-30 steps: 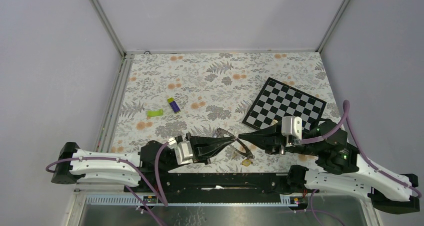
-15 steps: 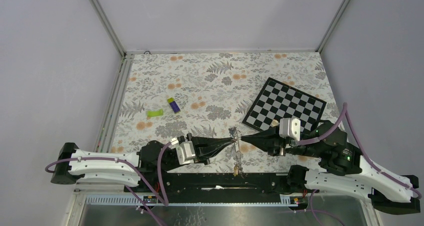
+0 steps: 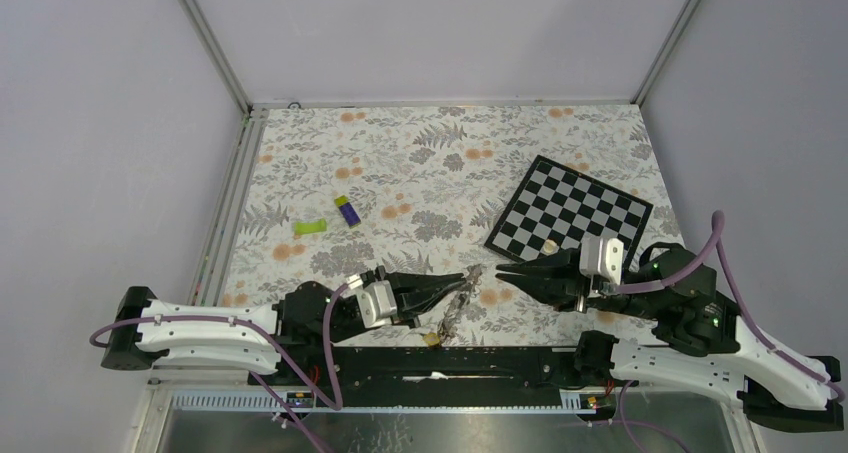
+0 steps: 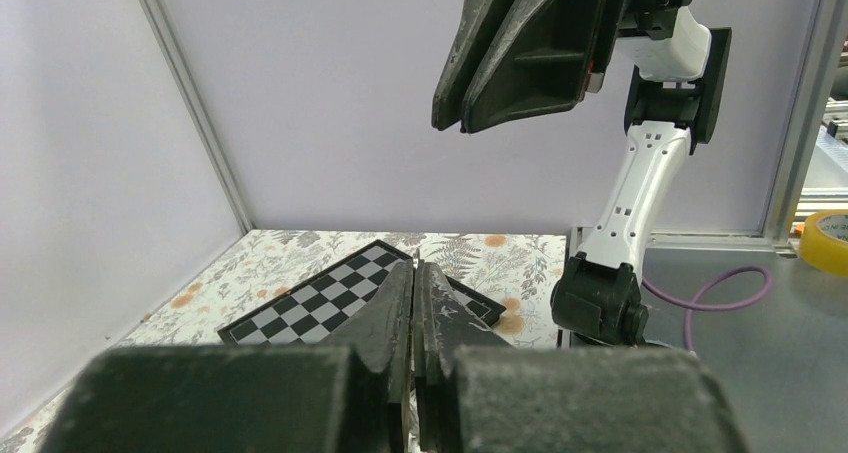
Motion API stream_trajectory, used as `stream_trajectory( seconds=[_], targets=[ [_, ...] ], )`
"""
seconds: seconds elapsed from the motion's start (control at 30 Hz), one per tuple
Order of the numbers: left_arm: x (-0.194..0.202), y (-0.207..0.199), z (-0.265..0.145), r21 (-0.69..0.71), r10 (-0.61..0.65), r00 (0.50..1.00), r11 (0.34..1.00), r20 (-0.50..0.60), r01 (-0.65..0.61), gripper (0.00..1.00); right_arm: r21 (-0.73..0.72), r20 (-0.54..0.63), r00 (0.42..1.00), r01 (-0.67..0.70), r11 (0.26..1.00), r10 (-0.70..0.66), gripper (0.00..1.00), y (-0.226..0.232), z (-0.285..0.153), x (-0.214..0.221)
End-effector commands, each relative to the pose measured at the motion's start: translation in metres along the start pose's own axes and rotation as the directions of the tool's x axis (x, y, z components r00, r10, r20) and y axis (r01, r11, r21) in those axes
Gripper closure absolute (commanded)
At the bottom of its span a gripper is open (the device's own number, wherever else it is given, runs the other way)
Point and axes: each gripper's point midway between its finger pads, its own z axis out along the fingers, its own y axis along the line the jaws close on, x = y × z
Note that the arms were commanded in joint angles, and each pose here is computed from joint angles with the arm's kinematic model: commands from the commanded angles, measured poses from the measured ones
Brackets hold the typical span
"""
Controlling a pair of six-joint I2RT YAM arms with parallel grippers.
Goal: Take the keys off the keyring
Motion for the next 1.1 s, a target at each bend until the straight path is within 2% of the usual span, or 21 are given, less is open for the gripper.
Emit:
stream_trajectory(
  seconds=[0.0,0.27,0.6,1.07],
  targets=[
    [-0.036,0.011,0.003,-0.043,-0.01,0.994,0.999,0.11,0.015,1.0,0.029,0.041,0.999,0.018,0.999,-0.019,0.79,-0.006,-0.005,-0.018],
    [-0.042,0.012,0.005,-0.042,-0.015,0.993,0.999,0.117,0.02,1.0,-0.022,-0.02,1.0,-0.022,1.0,0.021,0.68,0.004,0.006,0.004],
    [-0.054,0.013,0.008,-0.037,-0.01,0.99,0.999,0.141,0.015,1.0,0.0,-0.02,0.994,-0.109,0.994,0.109,0.69,0.006,0.021,0.03],
    [-0.058,0.01,0.01,-0.018,-0.009,0.988,1.0,0.152,0.012,1.0,0.035,0.003,0.994,-0.105,0.994,0.105,0.69,0.001,0.027,0.038]
  ],
)
